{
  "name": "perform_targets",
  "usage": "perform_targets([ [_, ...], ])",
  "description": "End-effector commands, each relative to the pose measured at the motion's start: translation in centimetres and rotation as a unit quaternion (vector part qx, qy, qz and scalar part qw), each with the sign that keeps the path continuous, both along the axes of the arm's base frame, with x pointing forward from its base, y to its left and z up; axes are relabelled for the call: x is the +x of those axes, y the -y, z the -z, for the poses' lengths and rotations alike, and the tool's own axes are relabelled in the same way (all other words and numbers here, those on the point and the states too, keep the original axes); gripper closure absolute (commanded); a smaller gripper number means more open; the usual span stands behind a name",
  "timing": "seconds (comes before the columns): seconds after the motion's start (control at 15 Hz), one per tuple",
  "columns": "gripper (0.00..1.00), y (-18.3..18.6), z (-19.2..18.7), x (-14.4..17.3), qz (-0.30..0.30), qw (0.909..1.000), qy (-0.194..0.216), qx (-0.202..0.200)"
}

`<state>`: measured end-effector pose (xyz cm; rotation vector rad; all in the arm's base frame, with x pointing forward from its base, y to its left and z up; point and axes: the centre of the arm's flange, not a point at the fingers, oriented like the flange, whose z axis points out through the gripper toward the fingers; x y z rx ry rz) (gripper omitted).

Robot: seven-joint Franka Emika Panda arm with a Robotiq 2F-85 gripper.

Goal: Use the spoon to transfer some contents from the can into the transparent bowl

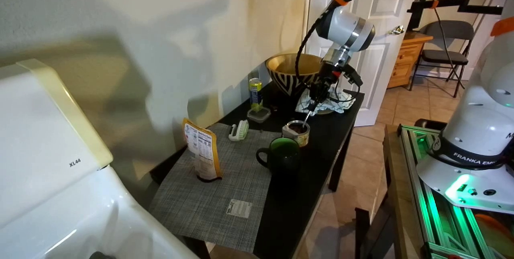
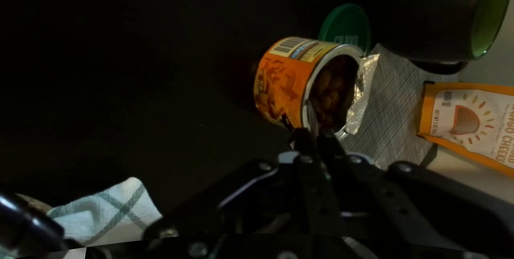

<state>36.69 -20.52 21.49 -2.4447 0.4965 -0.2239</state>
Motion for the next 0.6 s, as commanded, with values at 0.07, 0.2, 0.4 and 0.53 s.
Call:
perform_targets([
  [0.07, 0.98, 0.7, 0.3, -0.1, -0.001, 1.0, 0.0, 0.003],
  [0.2, 0.98, 2.0, 0.6, -0.5, -0.005, 0.9999, 0.004, 0.008],
  [0.4, 0.98, 3.9, 1.1, -1.5, -0.009, 0.9992, 0.019, 0.034],
  [0.53, 0.98, 4.7, 1.5, -2.3, -0.007, 0.9979, 0.029, 0.057],
])
